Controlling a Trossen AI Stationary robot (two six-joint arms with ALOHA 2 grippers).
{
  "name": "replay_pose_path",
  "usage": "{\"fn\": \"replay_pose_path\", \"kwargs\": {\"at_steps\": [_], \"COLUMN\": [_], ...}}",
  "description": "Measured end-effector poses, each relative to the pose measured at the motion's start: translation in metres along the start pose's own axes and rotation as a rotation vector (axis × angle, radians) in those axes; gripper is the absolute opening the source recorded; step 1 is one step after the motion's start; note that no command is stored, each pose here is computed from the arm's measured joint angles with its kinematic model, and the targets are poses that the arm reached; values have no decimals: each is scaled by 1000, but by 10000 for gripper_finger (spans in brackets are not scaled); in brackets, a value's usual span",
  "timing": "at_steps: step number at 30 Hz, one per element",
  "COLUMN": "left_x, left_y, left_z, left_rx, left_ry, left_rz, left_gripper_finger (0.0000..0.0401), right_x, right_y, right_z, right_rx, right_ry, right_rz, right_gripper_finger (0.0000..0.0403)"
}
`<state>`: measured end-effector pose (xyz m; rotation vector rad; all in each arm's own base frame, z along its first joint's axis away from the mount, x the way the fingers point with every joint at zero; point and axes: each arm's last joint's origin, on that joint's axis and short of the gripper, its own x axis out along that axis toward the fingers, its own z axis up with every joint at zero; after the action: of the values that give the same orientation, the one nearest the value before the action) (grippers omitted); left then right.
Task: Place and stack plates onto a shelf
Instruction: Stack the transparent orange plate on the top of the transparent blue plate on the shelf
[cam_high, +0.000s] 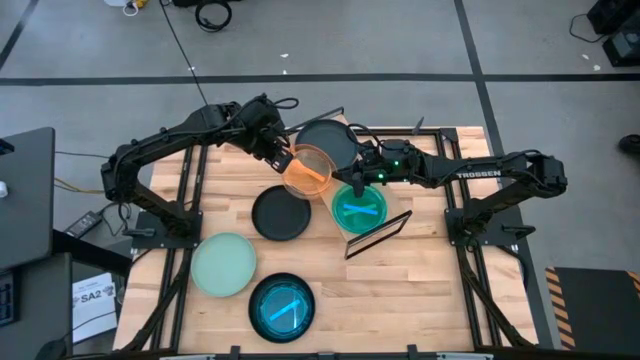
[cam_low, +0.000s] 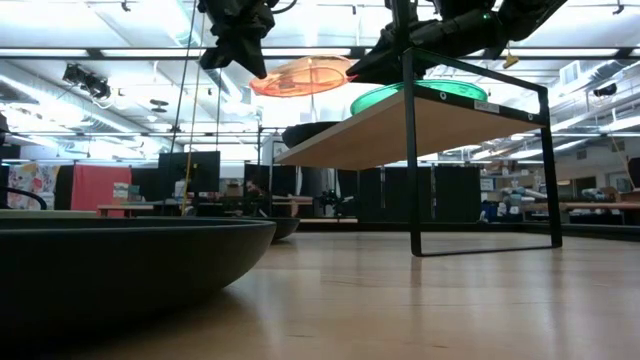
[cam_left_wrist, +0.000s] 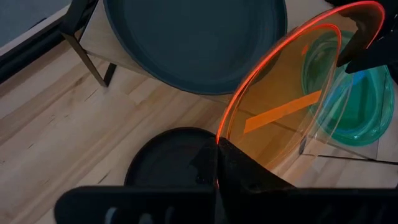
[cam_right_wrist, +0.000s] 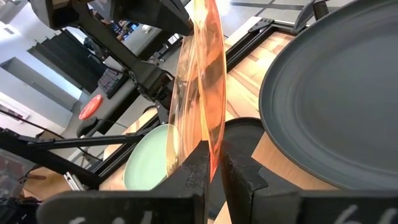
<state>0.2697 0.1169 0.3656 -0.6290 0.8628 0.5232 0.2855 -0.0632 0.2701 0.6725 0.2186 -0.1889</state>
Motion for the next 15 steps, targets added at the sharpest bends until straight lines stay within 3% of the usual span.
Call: {"fn": "replay_pose_path", "kwargs": {"at_steps": [15], "left_x": [0], "left_y": [-1], "left_z": [0], "left_rx": [41], "left_ry": [3], "left_rz": [-16], "left_gripper_finger": [101], "right_x": [0], "right_y": [0], "right_z": [0], "right_rx": [-2], "right_ry": [-1], "right_rz": [1], "right_gripper_finger": [20]}}
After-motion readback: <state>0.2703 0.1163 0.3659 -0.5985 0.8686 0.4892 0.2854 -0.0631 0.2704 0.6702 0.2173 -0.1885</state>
